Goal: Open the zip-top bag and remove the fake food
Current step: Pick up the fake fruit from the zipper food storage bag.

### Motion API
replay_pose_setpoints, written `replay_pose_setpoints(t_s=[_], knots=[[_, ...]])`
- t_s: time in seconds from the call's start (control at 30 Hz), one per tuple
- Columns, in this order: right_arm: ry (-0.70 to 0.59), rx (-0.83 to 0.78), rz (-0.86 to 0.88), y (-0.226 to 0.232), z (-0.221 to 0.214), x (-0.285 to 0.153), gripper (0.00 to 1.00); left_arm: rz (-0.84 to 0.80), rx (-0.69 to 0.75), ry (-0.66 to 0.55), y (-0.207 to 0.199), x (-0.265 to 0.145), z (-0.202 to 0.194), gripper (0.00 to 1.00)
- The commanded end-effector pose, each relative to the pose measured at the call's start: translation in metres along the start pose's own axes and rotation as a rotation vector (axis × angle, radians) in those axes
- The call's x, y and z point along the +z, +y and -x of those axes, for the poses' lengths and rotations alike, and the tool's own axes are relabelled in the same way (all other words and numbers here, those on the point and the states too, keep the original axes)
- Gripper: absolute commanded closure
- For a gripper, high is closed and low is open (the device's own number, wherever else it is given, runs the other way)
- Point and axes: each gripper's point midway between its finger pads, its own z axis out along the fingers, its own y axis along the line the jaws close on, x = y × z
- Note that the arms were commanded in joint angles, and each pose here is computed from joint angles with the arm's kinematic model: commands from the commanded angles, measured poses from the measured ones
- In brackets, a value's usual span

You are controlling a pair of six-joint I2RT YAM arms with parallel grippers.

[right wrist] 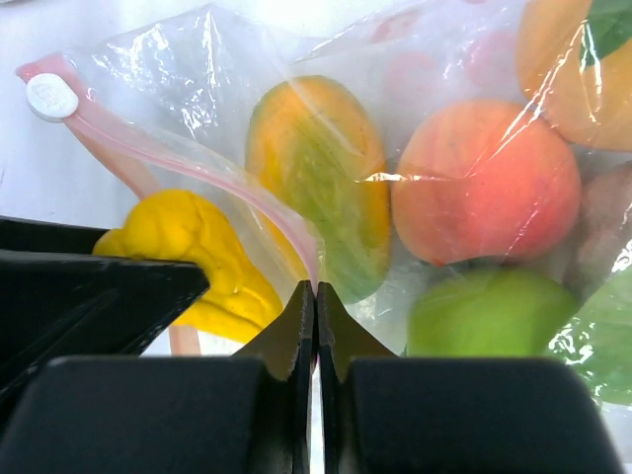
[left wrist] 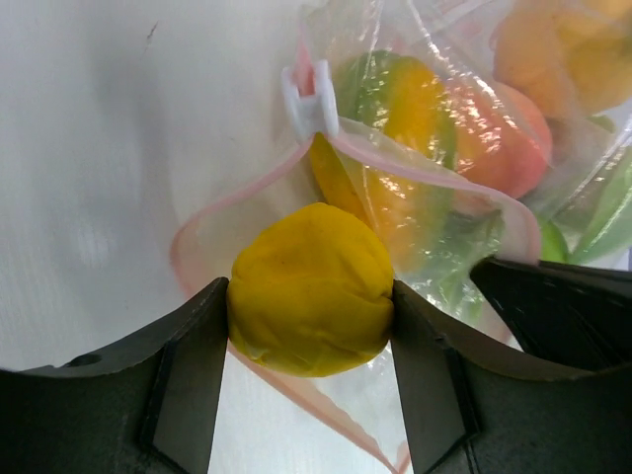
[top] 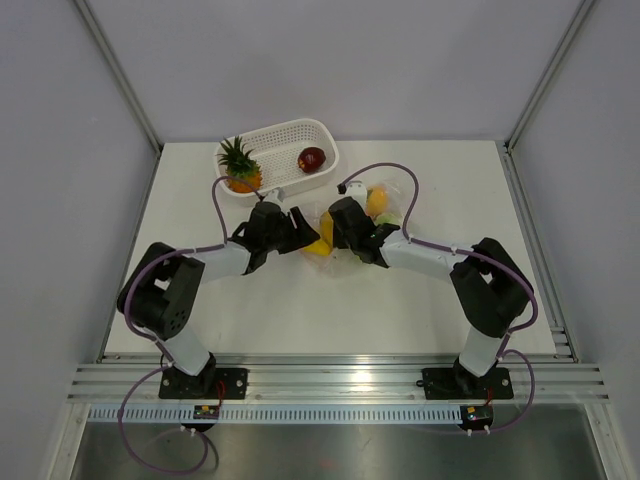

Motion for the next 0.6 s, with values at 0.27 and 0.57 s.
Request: replay_pose_setpoints(t_s=[0.27, 0.57], knots=[[0.007, 0.048, 0.052, 0.009, 0.004, -0.005, 1.0, -0.084, 0.003, -0.082, -0.023, -0.028, 0.028, 0.59], [0.016, 0.053, 0.074, 0.013, 0.002, -0.007, 1.0, 0.015, -0.041, -0.199, 0.004, -0.056, 0.047, 0.6]])
